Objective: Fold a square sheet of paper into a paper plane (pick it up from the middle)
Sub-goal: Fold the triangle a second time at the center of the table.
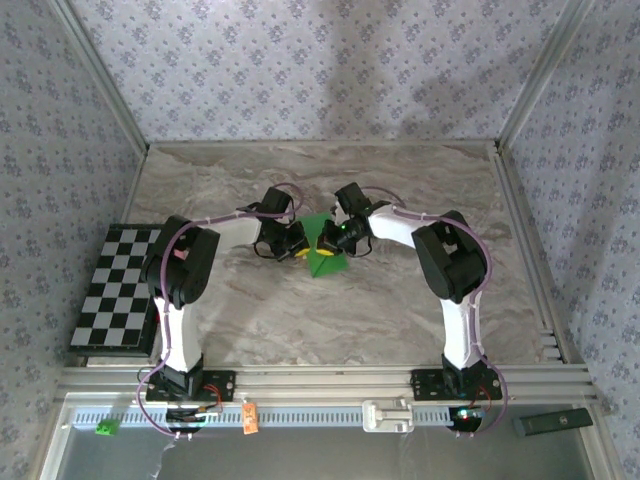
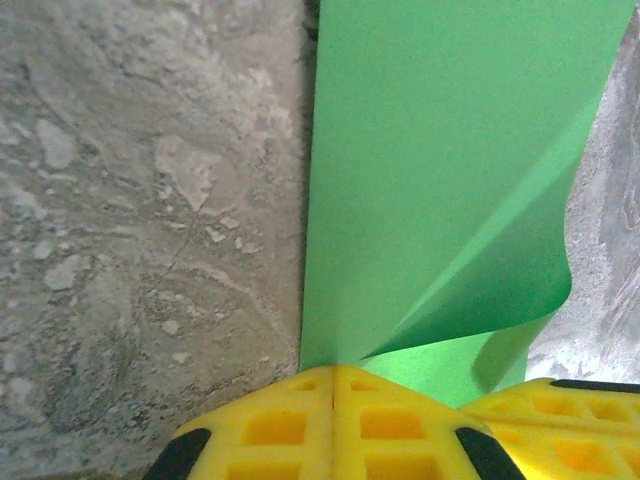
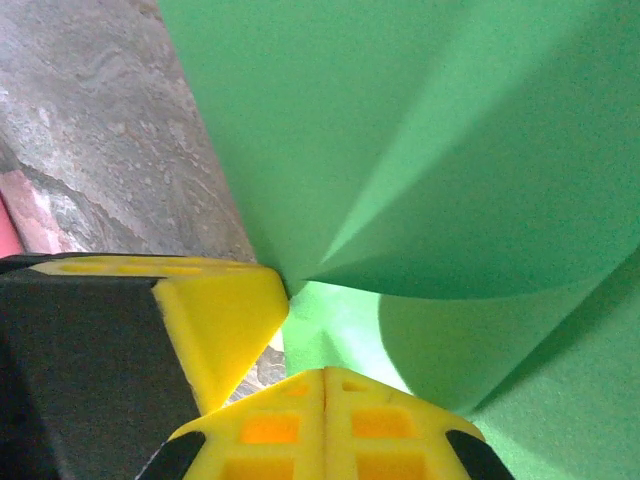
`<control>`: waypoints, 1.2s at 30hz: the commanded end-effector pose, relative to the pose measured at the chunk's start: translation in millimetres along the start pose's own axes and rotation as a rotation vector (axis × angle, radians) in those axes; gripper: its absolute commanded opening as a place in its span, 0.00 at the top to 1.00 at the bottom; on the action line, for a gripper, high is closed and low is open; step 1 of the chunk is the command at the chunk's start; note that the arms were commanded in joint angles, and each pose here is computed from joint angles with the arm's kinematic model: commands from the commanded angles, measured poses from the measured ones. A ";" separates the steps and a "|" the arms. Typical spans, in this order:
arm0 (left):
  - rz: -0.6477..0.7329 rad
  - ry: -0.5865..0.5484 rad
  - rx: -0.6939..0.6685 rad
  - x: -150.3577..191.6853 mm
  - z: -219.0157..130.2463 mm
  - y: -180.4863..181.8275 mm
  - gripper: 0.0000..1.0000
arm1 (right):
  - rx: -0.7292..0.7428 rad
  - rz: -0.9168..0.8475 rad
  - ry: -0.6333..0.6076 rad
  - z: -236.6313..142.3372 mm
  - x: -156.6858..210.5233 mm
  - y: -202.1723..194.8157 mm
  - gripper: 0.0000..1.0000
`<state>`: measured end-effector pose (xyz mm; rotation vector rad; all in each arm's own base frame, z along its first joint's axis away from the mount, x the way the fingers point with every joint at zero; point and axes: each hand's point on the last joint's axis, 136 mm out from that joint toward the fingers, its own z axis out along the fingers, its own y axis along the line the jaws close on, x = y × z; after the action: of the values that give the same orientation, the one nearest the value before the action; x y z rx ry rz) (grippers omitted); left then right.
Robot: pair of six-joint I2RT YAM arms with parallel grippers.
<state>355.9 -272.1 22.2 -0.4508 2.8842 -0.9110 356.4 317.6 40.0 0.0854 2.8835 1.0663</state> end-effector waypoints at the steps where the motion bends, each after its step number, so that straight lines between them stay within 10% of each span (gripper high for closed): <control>1: -0.013 0.042 -0.090 9.6 11.6 23.7 0.99 | -0.010 -0.043 -0.009 -4.8 -1.3 1.9 0.98; 36: 0.017 0.029 -0.063 -1.7 7.9 8.6 0.98 | 0.094 0.051 -0.026 18.3 5.4 -53.8 0.98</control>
<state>360.0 -275.0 22.9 -0.4180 2.9011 -0.8995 356.3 307.0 20.9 0.0874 2.8706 1.0531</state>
